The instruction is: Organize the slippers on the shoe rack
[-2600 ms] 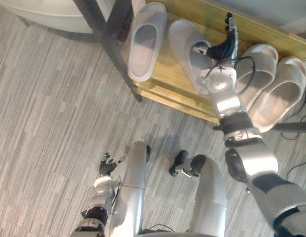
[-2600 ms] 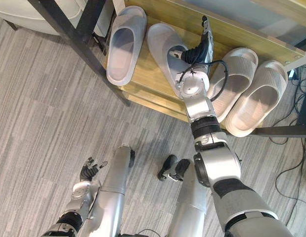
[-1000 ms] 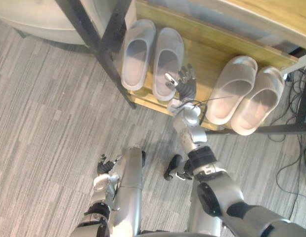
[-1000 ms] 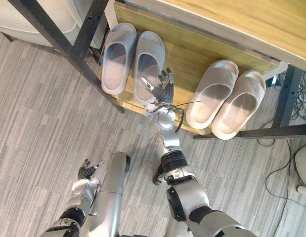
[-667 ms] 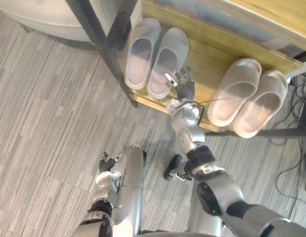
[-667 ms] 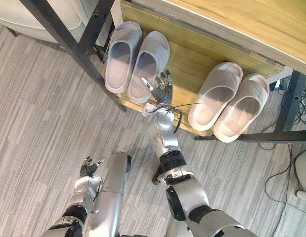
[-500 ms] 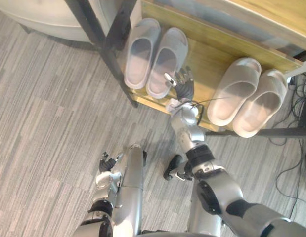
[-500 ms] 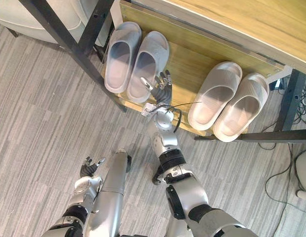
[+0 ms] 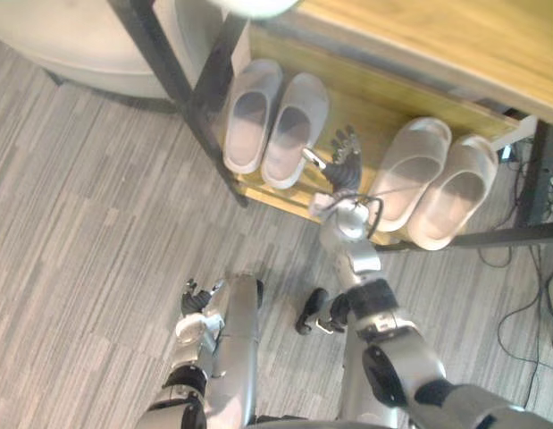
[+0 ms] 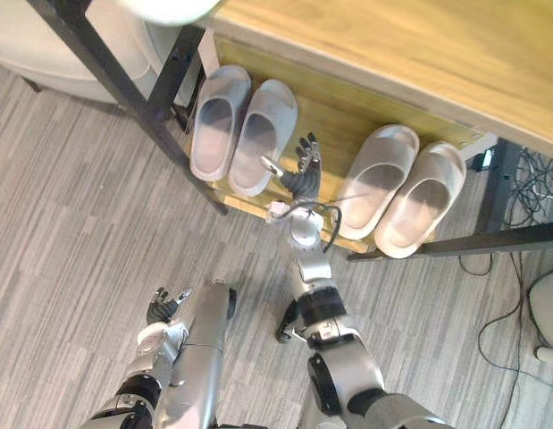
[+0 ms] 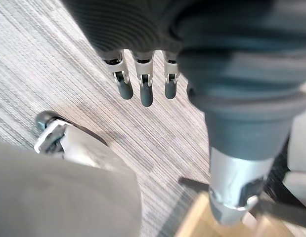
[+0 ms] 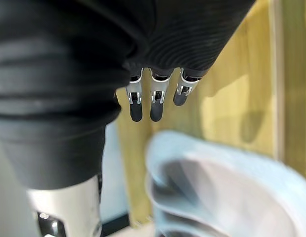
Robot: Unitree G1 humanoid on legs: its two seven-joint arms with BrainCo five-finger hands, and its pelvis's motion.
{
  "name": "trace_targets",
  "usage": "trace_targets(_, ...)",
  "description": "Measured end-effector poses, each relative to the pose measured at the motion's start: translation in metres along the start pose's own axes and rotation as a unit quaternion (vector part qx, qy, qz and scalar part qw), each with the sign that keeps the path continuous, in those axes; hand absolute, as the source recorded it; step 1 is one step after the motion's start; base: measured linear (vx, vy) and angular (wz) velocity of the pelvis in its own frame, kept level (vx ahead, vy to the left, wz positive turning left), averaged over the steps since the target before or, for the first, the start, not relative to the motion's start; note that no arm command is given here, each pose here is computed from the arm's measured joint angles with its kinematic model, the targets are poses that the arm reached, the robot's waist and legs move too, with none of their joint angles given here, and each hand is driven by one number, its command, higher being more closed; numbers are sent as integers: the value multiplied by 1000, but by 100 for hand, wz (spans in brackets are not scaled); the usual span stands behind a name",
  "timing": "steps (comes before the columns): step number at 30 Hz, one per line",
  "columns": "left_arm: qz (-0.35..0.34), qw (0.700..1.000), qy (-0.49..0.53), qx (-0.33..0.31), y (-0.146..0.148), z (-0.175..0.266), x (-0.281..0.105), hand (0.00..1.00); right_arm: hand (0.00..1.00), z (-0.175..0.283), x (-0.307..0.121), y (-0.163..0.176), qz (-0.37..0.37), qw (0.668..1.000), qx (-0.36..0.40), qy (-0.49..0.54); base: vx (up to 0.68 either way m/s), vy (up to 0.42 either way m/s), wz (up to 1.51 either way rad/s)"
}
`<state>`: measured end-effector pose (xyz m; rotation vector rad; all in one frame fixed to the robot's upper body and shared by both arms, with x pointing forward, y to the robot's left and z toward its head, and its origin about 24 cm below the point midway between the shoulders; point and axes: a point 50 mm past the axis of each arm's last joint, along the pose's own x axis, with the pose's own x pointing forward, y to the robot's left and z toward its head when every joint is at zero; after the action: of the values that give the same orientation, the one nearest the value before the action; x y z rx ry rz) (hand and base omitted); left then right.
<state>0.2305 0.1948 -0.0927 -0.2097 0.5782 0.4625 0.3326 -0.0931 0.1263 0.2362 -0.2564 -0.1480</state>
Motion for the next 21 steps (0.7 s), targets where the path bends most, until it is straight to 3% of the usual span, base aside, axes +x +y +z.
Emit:
trace_targets(6,-7,998,27,61,18,-25,-10,0,0,-34,-59,-18,43,997,-49,47,94,27,-15)
trace_targets(11,-57,983,61,161,23,-49,-19,0,0,-69,-103,-36,99,980,-123,123,135,52,-14)
trace_targets(17,-94,968,104,210,27,-75,-32,0,0,-132,-154,-84,116,925,-215,291,150,93,-28)
trace_targets(21,-109,961,117,225,28,-84,-38,0,0,-162,-199,-127,77,873,-253,409,69,68,-13)
